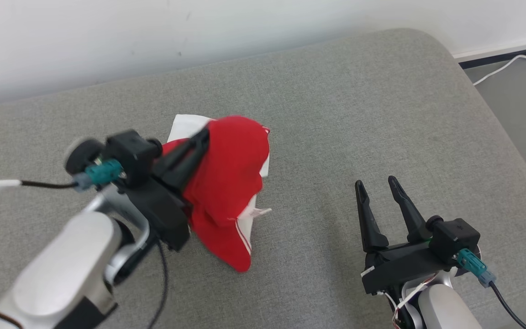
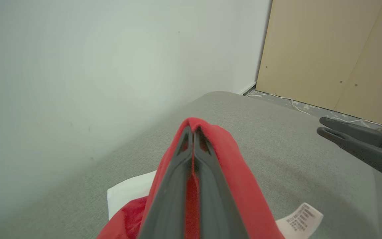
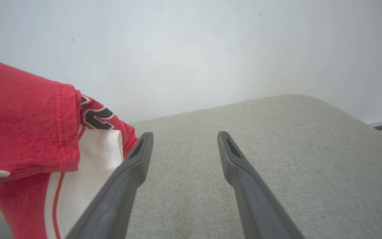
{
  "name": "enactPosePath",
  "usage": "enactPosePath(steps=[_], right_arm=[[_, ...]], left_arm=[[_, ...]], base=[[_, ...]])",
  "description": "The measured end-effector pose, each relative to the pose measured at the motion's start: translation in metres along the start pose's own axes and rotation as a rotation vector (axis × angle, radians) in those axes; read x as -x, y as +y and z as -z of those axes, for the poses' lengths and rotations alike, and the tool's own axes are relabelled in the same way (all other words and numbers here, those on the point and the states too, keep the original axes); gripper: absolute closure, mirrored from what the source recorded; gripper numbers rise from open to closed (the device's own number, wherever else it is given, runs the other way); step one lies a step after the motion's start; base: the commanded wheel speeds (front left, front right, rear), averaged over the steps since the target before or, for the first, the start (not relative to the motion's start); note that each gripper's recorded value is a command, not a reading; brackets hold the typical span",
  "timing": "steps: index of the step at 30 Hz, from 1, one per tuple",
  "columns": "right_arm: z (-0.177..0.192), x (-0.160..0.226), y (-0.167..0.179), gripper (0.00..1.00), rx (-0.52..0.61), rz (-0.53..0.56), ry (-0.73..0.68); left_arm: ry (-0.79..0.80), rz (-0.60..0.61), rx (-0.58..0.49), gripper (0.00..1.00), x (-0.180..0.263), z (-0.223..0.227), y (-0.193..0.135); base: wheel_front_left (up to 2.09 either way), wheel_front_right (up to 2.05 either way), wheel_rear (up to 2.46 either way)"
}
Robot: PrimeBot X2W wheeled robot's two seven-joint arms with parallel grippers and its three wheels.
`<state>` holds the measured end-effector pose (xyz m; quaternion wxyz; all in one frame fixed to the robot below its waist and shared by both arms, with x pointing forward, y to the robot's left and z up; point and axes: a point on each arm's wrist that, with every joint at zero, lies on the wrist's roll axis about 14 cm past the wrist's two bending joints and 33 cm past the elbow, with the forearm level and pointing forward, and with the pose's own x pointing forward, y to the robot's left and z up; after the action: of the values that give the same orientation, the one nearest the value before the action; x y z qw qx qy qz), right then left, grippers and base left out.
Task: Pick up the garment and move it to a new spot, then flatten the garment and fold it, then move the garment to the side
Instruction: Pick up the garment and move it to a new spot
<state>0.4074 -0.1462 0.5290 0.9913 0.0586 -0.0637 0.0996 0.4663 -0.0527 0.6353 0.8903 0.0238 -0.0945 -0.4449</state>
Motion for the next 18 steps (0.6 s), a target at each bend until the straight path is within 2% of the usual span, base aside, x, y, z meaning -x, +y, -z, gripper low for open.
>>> enactPosePath(steps=[6,7,8,18], right_arm=[[0.002,-0.001,0.002,0.00,0.001,-0.008,0.005],[0.002,-0.001,0.002,0.00,0.001,-0.009,0.005],[0.002,-0.001,0.003,0.00,0.001,-0.010,0.005],[0.001,0.000,0.008,0.00,0.000,-0.025,0.003]], left_arm=[[0.028,-0.001,0.103,1.00,-0.004,0.039,-0.016],[0.028,0.000,0.109,0.60,-0.004,0.043,-0.018],[0.034,-0.002,0.118,0.00,-0.005,0.048,-0.020],[0.019,-0.026,0.184,0.00,0.006,0.067,-0.046]], base=[[0.00,0.00,0.00],[0.00,0.00,0.00],[0.00,0.00,0.00],[0.00,0.00,0.00]])
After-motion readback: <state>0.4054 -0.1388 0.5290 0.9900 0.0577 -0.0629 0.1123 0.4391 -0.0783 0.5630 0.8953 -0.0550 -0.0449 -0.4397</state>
